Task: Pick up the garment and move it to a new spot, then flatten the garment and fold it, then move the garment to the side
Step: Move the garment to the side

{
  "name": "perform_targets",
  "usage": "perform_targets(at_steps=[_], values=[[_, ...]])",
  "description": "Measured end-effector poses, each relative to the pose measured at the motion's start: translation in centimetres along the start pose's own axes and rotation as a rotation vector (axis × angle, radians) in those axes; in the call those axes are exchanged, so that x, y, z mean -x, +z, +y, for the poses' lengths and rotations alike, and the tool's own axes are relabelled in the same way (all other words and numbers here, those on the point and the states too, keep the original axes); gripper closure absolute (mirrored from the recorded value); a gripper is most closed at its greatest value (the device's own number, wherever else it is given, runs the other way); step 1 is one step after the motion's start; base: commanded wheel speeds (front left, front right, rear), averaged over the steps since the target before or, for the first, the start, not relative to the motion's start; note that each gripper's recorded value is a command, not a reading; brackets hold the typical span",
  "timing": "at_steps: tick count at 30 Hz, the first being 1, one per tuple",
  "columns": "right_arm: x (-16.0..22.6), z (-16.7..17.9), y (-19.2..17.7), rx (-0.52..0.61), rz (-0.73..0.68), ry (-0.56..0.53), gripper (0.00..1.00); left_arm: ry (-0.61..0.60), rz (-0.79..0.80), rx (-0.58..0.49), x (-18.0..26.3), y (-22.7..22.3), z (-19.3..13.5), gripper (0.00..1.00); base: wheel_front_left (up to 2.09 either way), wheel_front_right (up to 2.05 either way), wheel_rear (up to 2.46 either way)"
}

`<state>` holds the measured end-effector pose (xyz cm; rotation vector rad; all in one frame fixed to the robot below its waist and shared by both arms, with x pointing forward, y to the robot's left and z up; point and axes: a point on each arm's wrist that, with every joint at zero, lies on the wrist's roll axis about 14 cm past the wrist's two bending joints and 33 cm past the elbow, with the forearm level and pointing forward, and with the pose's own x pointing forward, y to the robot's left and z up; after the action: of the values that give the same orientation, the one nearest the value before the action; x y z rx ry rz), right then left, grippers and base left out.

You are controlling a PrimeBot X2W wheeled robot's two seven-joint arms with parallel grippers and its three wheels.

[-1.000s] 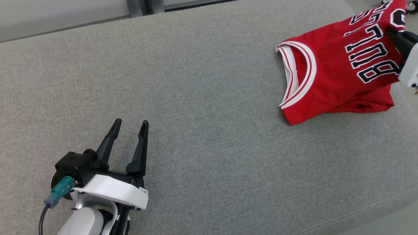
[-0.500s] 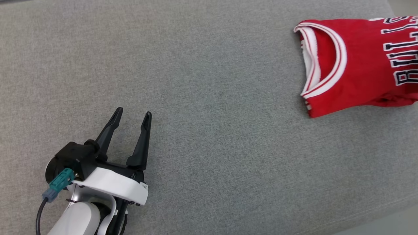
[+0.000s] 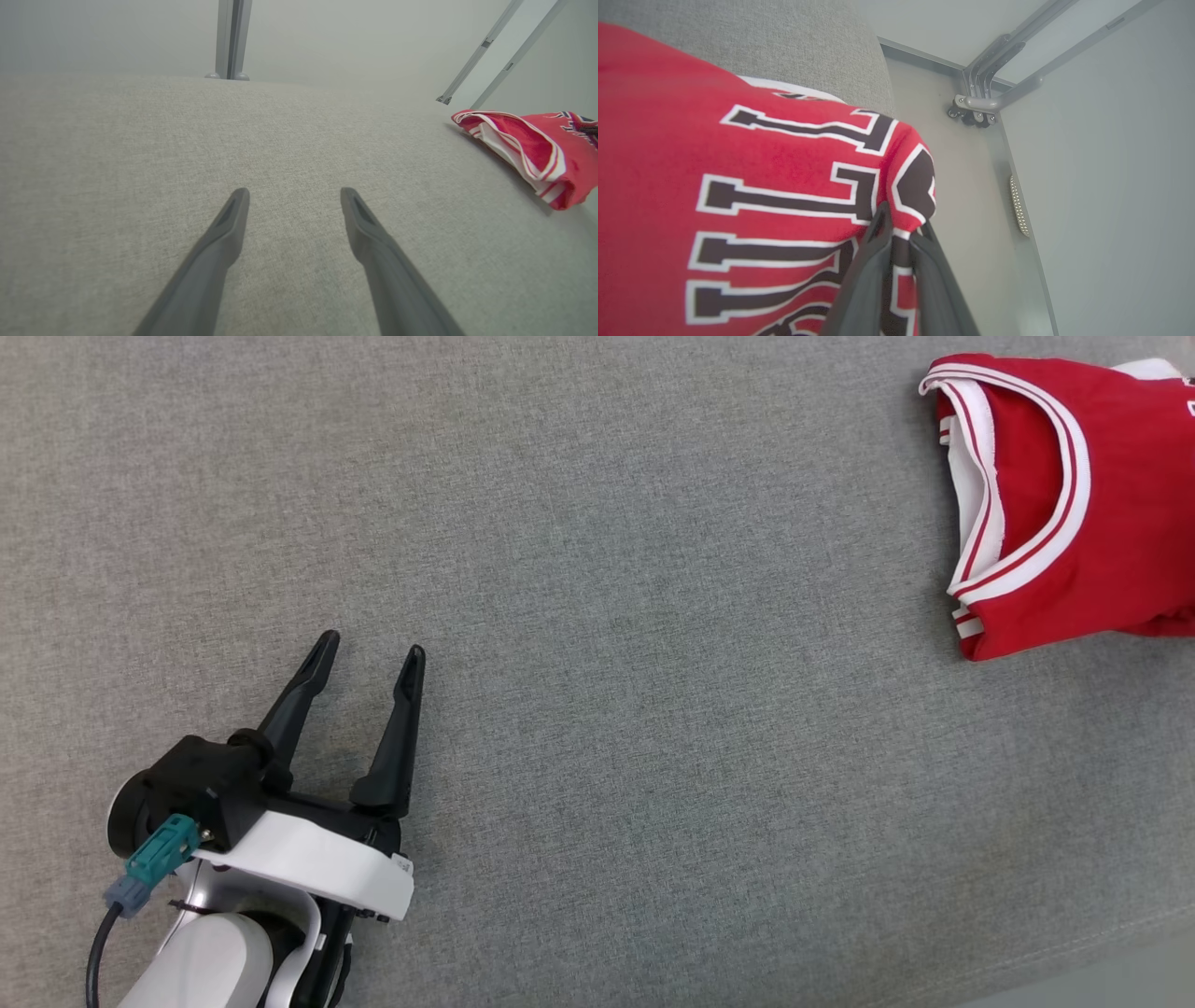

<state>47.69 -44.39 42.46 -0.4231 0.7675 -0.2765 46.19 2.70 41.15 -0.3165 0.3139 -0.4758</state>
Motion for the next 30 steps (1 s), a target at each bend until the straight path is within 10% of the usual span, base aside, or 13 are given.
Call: perform_targets(at_steps=[2,18,30], values=[[-0.2,0.0,-0.4,0.012,0.016,-0.006,0.0,0.004,0.006,-0.002,-0.1,-0.2,0.2,0.0,0.0,0.0,0.0],[0.6,-0.1,-1.7,0.036,0.035,-0.014,0.0,-0.015,0.011,-0.016,-0.3,0.1,-0.4,0.0,0.0,0.0,0.0],[4.7,-2.6,5.9,-0.086,-0.262,-0.053,0.0,-0.06,-0.078,0.058,0.6,2.7,-3.7,0.0,0.0,0.0,0.0]])
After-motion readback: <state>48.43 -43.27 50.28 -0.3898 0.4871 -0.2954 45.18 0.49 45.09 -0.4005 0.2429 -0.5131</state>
